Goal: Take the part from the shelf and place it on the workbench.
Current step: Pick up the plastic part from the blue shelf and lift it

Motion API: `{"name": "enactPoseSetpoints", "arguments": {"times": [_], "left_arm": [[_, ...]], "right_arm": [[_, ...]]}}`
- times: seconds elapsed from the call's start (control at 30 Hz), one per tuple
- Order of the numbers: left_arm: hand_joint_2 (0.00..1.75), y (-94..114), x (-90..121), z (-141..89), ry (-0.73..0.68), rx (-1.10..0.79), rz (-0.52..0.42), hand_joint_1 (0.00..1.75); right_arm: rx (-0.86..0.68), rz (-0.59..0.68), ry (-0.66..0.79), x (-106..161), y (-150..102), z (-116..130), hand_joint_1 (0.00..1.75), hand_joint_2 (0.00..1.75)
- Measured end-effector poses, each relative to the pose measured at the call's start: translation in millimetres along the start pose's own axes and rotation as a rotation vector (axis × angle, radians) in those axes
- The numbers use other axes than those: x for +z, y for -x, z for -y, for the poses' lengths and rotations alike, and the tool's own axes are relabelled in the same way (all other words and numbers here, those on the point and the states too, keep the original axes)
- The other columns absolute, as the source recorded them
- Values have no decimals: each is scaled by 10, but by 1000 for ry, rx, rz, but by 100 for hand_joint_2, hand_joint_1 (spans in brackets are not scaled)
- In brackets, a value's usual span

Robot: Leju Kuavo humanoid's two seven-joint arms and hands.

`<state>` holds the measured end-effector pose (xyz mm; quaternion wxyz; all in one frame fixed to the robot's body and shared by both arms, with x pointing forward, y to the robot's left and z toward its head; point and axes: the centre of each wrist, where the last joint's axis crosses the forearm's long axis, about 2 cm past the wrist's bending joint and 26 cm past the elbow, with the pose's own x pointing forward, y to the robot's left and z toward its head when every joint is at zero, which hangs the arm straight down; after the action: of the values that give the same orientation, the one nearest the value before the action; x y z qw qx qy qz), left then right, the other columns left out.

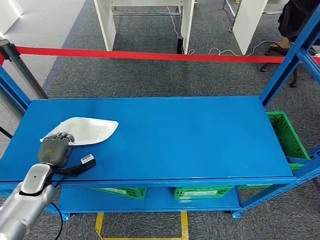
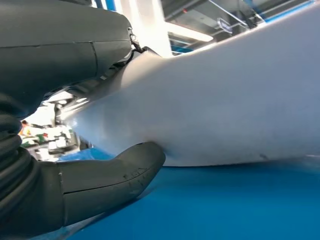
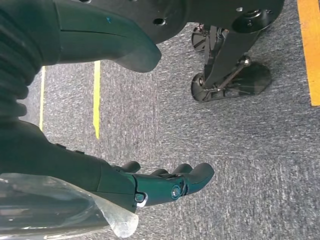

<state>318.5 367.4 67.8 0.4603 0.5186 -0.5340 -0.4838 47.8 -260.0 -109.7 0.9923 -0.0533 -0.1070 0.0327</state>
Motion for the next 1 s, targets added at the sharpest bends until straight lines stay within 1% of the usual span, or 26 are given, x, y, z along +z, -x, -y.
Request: {"name": "enactPoseSetpoints", "arguments": {"times": [0.13, 0.57, 0.7, 0.77, 0.87, 1.0], "left_arm": [[175, -18, 6, 6, 4, 7, 41, 175], [175, -53, 116, 17, -44, 11, 86, 175], [175, -81, 192, 27, -91, 16, 97, 175], [175, -102, 242, 19, -138, 25, 107, 175], [175, -134, 316, -16, -206, 87, 120, 175], [175, -142, 338, -22, -216, 113, 123, 175]], "right_arm": [[2, 5, -1, 0, -1, -1, 0, 175], [-1, 7, -1, 1, 2, -3, 0, 175], [-5, 7, 1, 1, 2, -3, 0, 175], [-9, 9, 4, 1, 3, -2, 0, 175], [-17, 12, 12, 1, 5, -1, 0, 175], [-20, 14, 14, 1, 5, -1, 0, 175]]}}
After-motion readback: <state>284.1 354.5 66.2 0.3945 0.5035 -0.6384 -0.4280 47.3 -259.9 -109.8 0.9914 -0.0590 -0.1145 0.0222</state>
